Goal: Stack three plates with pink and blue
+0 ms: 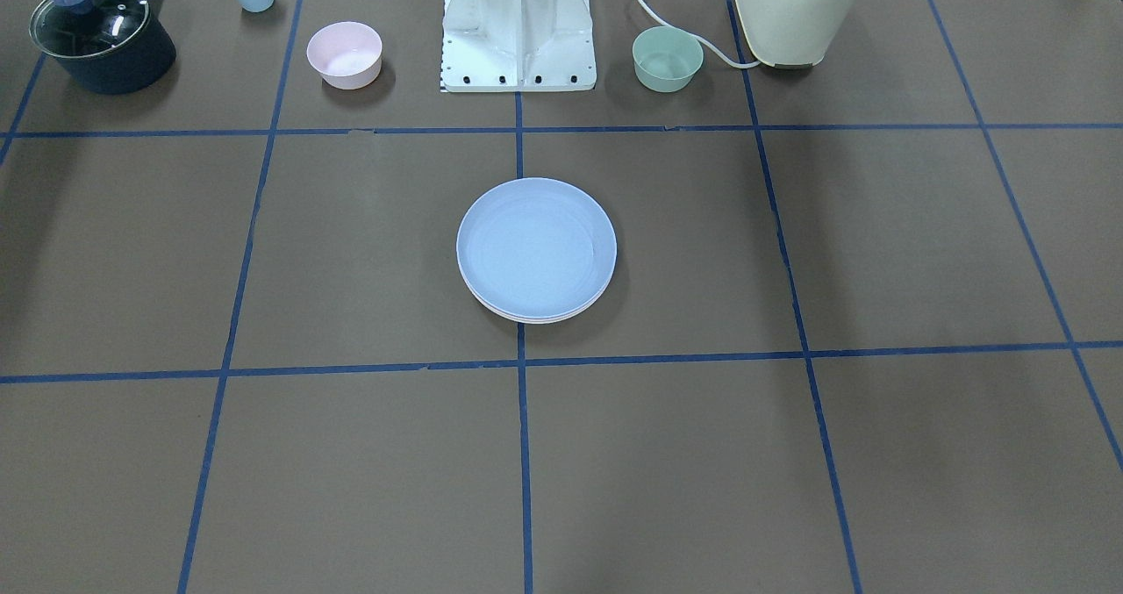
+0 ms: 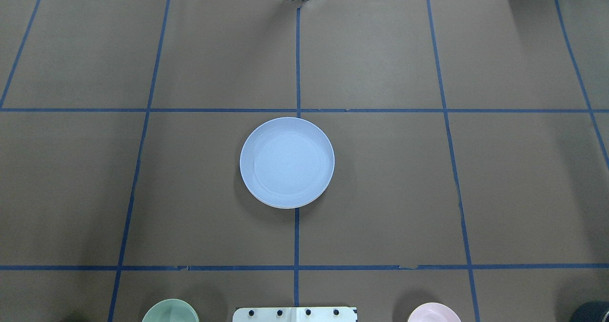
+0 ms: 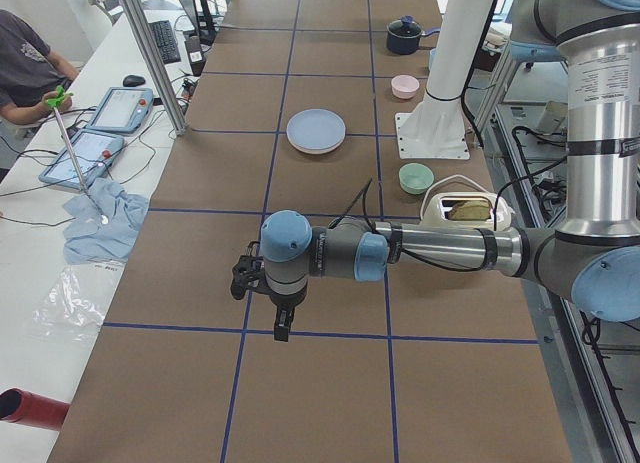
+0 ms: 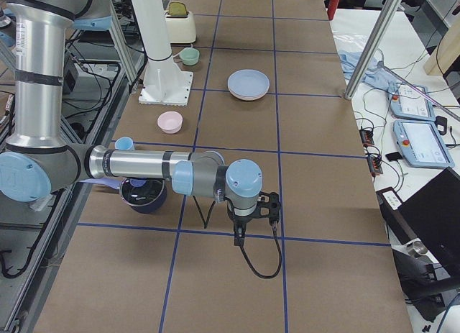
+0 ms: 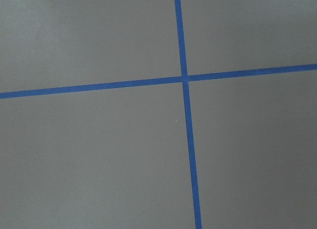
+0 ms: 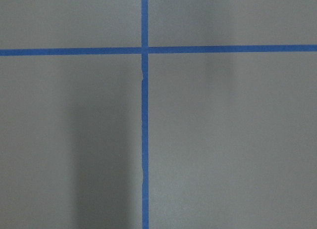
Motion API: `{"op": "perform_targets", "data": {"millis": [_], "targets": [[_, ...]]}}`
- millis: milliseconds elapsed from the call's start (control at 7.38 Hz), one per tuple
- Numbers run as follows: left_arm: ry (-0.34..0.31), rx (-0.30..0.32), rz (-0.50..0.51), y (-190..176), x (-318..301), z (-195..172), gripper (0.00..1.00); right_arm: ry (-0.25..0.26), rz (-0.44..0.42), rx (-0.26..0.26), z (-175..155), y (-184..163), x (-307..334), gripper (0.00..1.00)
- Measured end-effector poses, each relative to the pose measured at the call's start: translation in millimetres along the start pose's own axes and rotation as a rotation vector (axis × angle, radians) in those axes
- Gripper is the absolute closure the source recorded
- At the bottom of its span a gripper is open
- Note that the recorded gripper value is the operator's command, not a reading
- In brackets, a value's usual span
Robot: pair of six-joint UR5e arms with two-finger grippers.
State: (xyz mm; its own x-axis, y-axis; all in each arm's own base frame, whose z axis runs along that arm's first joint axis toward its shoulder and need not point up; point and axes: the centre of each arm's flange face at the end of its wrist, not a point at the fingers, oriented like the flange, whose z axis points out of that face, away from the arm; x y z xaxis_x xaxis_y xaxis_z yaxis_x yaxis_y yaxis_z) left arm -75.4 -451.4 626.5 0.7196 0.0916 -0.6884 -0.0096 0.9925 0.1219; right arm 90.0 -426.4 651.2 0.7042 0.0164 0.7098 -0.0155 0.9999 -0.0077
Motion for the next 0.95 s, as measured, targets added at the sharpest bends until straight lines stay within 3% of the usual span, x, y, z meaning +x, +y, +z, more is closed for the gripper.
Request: {"op": "perform_targets", "data": {"millis": [949], "targets": [[-0.001,-0.001,0.002,-0.1,-1.4,0.7,0.00,-0.010,0.001,-0.001,0.4,0.1,-0.6,0.00]]}}
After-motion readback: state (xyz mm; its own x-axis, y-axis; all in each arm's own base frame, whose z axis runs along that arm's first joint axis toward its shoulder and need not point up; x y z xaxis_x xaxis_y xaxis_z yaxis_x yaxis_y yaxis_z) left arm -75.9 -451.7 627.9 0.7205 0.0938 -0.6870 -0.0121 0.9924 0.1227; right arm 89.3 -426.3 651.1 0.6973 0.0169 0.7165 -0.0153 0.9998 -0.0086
